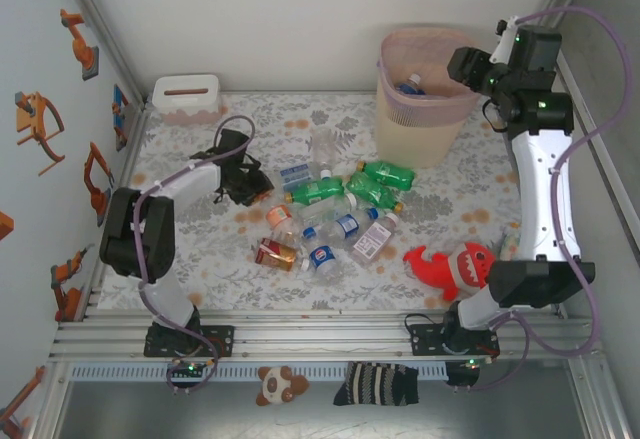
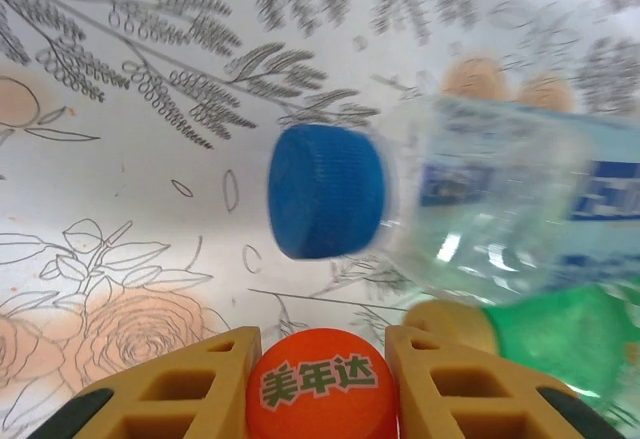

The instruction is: Put the plastic bottles in the bin

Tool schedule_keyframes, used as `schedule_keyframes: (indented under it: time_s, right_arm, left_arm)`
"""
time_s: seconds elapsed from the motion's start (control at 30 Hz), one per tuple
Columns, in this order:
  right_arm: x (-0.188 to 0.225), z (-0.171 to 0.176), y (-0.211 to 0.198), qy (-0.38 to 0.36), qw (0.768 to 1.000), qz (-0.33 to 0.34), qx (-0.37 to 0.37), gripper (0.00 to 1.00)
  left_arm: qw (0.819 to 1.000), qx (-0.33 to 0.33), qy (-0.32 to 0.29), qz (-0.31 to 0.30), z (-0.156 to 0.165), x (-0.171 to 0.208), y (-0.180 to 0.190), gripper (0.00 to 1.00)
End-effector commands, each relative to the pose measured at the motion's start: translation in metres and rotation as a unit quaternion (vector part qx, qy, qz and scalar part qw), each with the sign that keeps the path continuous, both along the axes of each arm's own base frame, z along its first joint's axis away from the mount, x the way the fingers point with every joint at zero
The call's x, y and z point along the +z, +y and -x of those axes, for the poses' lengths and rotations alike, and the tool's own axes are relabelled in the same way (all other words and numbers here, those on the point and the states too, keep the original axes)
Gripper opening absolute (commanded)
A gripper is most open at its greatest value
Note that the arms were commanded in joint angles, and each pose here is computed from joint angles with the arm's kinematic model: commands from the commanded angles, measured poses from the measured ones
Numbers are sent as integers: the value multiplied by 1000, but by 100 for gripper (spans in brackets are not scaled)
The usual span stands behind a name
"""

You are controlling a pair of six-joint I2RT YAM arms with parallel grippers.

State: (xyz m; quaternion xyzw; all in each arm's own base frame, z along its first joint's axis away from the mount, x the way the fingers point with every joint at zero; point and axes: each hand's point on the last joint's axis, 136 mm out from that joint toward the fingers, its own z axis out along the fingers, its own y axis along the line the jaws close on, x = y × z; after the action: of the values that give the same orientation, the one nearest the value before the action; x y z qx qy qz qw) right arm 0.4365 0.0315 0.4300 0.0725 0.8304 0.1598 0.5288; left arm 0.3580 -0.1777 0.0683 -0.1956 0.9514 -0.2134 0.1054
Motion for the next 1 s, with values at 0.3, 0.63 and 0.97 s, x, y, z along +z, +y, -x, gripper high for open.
schedule_keyframes:
  time_s: [0.3,0.63,0.97]
  right_arm:
    - [-3,41,77,-44,979,-35,198,60]
    - [-11,115,182,-113,895,-37,429,61]
    - [-13,174,241,-161,830,-36,533,65]
  left_arm:
    - [966,-91,-237,48,-10,139,-13,21]
    - [842,-255,-448,155,28,270,-67,15]
    - [711,-349,-564,234,92,354,-90,7]
